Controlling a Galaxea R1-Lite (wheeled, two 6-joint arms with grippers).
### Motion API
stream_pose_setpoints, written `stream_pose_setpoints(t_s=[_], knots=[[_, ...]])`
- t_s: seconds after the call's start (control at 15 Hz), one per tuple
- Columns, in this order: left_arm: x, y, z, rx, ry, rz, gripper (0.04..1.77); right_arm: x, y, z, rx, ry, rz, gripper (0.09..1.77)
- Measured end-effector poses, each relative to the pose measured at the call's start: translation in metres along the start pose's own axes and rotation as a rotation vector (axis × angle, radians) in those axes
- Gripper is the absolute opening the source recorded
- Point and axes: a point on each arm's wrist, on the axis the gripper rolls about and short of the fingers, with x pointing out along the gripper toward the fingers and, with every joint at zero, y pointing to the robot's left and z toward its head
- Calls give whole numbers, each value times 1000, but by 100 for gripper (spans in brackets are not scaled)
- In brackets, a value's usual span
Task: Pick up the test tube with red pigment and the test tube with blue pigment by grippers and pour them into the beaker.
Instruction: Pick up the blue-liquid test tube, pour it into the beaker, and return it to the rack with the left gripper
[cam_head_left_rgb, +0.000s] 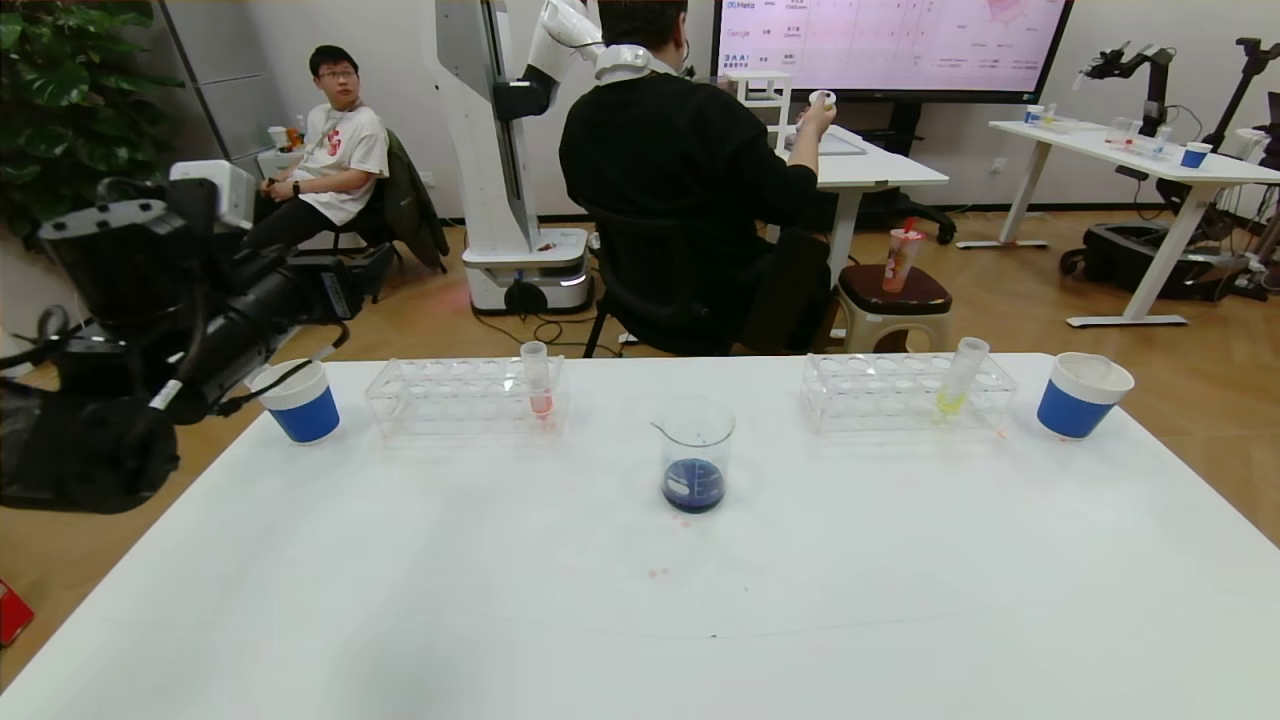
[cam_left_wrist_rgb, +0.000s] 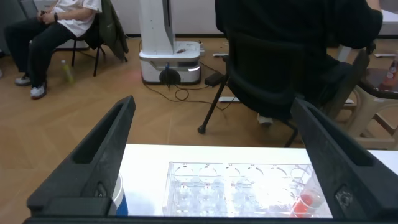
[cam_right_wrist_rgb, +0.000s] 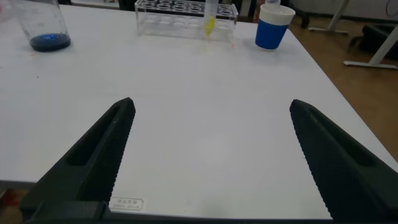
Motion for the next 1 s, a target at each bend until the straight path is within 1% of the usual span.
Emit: stream_pose_setpoints(t_s=[0.13,0.33,0.4,0.53,0.67,0.8,1.0], knots=[[-26,0,26,4,-6,-6,174,0,0,0,0,0,0,174],[-77,4,65,22,-24,-3,174,0,0,0,0,0,0,174],[-97,6,76,32,-32,-2,174,0,0,0,0,0,0,174],[-140,8,90,60,-36,1,174,0,0,0,0,0,1,174],[-187,10,98,91,-23,1,174,0,0,0,0,0,0,174],[-235,12,101,109,-17,-1,174,0,0,0,0,0,0,174],[-302,15,95,119,-16,-9,174,0,0,0,0,0,0,174]])
